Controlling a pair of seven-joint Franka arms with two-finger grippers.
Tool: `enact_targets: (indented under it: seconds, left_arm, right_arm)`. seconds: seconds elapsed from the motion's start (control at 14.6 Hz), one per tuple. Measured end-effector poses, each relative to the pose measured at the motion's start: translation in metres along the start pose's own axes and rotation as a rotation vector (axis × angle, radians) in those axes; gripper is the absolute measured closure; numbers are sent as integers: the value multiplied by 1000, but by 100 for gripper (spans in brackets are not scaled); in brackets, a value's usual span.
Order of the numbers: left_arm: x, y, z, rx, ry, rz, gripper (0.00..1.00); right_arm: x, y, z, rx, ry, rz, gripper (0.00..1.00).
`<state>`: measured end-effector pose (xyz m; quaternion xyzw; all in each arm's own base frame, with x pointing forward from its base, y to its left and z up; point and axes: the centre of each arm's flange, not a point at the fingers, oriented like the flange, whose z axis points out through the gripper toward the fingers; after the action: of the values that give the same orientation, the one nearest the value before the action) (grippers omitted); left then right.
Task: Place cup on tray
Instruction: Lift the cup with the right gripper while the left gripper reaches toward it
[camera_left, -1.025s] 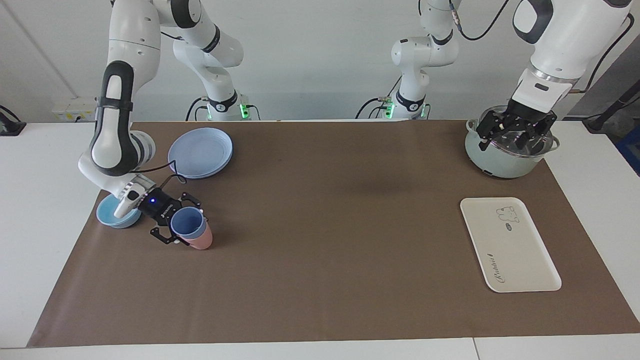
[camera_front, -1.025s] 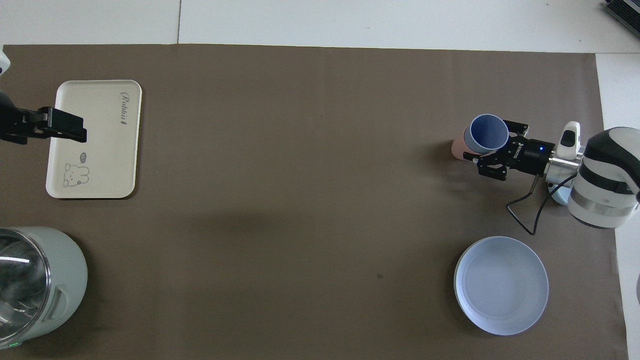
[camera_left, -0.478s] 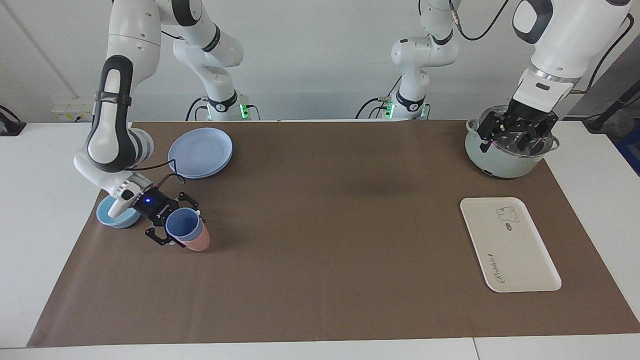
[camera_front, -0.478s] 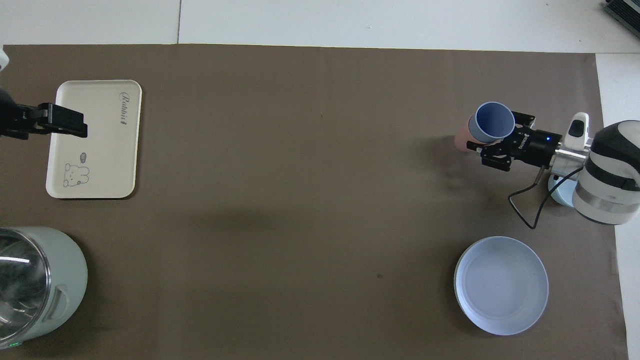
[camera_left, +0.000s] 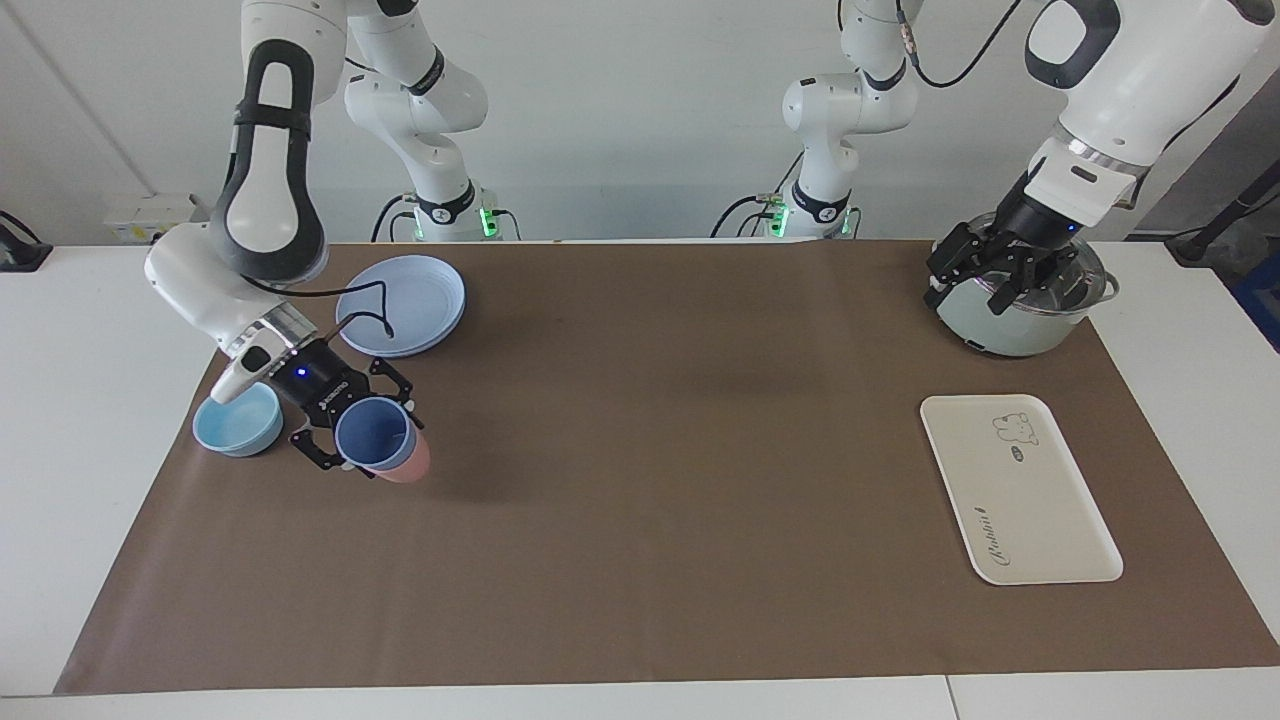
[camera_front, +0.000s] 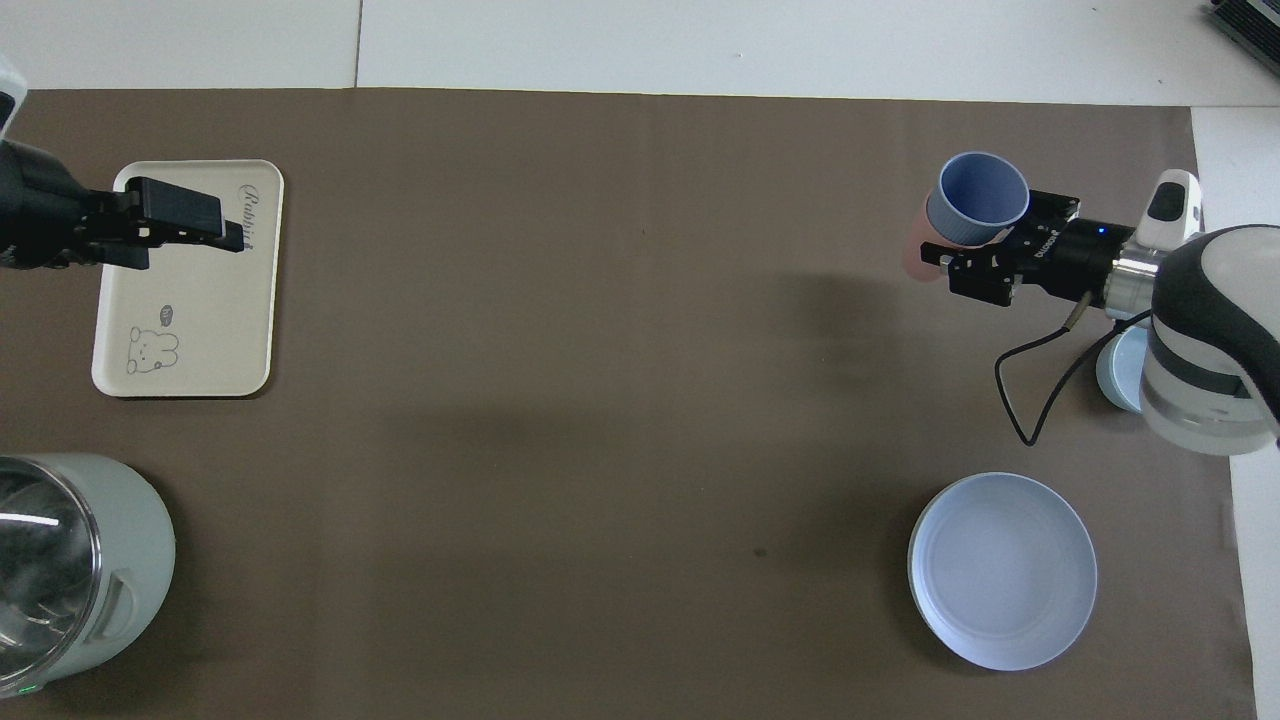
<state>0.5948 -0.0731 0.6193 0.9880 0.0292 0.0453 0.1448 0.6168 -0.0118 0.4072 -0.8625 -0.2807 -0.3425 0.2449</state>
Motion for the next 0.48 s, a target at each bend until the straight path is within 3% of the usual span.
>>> enact_targets:
  seconds: [0.21,0.48]
  left_arm:
    - [30,57,39,-101,13,-101,2]
    - [53,144,91,-212,89,-222,9]
  right_arm:
    - [35,-38,12,-66,-60,78,15]
    - [76,-107,47,-158,-138,155,15]
